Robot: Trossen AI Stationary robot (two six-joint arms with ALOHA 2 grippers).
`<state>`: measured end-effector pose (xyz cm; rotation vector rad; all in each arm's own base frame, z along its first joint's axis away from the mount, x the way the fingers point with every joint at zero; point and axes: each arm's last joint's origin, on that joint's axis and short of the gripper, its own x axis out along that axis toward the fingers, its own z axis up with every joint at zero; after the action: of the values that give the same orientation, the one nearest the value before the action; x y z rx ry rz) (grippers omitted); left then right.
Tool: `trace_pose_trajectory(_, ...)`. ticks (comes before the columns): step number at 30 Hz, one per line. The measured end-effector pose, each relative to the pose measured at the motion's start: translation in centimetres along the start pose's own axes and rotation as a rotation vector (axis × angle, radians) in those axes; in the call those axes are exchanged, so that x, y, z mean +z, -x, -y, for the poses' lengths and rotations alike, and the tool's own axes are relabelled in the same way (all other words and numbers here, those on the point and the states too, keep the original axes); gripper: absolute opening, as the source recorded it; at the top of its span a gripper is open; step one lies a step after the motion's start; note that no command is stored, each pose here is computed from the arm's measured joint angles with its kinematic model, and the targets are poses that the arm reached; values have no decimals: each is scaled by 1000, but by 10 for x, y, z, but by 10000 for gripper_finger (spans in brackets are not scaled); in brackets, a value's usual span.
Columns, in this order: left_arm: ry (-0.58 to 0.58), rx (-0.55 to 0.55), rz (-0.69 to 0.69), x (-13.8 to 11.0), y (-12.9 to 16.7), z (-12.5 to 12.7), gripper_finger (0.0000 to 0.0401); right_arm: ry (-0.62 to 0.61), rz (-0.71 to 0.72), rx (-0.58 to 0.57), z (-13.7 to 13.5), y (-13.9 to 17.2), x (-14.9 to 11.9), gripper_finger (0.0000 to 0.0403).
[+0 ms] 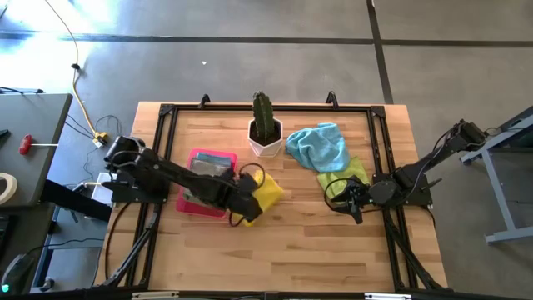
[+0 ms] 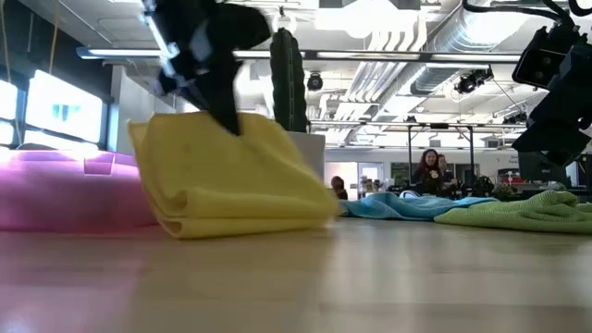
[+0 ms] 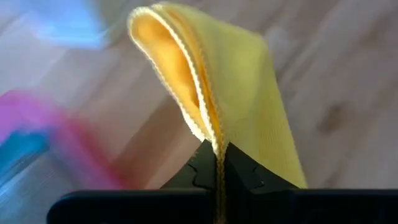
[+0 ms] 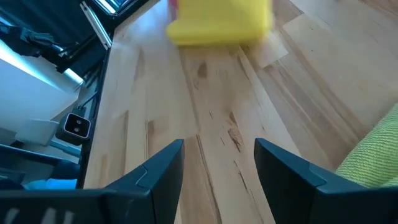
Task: Fold microfiber towels
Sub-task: Put the yellow towel in the pink bin
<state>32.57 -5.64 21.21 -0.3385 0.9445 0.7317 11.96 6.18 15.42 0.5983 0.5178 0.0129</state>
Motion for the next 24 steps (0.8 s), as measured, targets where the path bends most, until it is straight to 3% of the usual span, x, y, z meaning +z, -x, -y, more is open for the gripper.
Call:
trace_pose_trajectory(8,172,227,-7,-8,13,-25,1,6,-14,-15,2,0,-1,188)
trace_pose_trajectory(12,191,320,-41,-11,24,-38,1,9,-19,-20,2,0,-2,188)
trace_pose_trajectory(20,140,565,-142,-18,41,-66,2,12,-24,-26,3,0,-2,188)
trace_pose_trajectory(24,86,611,-185,-23,42,-72,3,13,-27,-30,3,0,-3,188)
